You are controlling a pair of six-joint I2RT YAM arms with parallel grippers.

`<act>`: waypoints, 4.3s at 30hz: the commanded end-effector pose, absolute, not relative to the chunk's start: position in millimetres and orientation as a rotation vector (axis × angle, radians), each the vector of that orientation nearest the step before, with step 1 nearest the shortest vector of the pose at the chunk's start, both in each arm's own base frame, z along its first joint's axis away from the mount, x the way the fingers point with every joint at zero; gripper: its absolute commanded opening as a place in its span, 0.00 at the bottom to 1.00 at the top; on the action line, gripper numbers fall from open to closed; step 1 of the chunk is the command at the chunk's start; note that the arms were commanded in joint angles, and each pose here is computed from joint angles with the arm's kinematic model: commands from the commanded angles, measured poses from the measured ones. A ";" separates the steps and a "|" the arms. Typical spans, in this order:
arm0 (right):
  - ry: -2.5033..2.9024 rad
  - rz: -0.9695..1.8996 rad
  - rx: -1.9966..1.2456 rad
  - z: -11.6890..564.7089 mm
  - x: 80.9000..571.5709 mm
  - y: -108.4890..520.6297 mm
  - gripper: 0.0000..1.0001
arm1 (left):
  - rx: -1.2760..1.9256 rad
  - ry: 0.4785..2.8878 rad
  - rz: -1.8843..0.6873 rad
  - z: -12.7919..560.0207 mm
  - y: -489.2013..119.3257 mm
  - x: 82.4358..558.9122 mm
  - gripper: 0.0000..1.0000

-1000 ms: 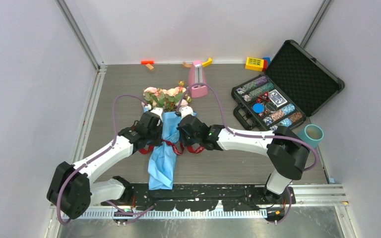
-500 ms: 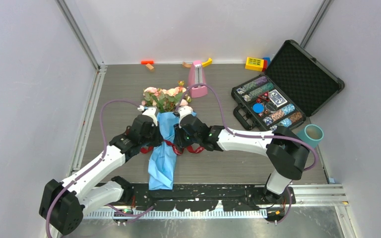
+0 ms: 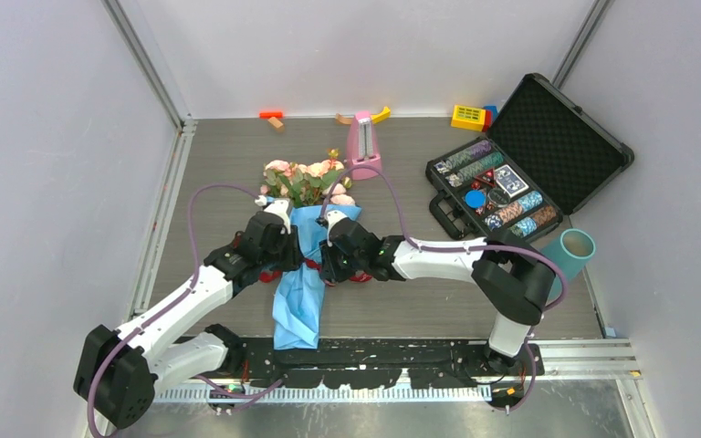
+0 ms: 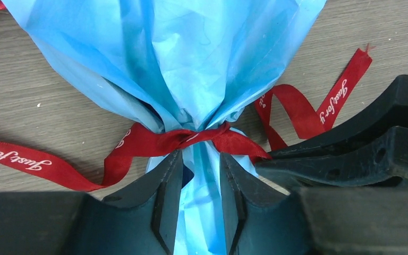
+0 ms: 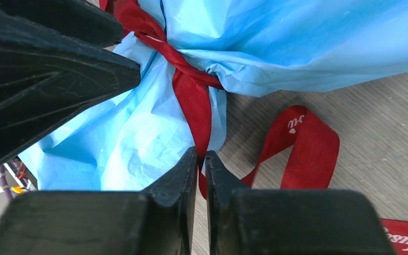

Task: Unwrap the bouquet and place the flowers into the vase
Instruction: Untie the ribbon from the wrapping paper.

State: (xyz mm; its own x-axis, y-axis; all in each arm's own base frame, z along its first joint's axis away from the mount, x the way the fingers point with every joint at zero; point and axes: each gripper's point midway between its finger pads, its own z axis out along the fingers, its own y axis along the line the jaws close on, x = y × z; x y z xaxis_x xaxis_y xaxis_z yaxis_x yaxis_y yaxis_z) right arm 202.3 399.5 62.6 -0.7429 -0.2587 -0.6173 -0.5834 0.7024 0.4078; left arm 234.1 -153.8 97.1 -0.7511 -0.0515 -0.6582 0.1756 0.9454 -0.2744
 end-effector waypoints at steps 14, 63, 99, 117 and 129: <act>2.187 0.780 -0.565 154.6 250.8 401.8 0.00 | 0.186 2.286 -0.401 125.4 -153.0 242.0 0.50; 2.157 0.803 -0.231 216.3 277.5 401.5 0.00 | 0.061 1.992 -1.003 148.2 -209.4 220.9 0.56; 2.194 0.853 0.007 207.4 287.1 408.9 0.00 | -0.200 1.863 -1.228 158.2 -235.9 255.6 0.56; 2.164 0.733 -0.021 204.2 292.1 375.7 0.00 | -0.114 1.976 -1.096 155.3 -226.2 247.7 0.00; 2.163 0.788 0.017 211.4 297.7 378.5 0.00 | -0.011 1.887 -1.241 171.7 -239.0 232.0 0.45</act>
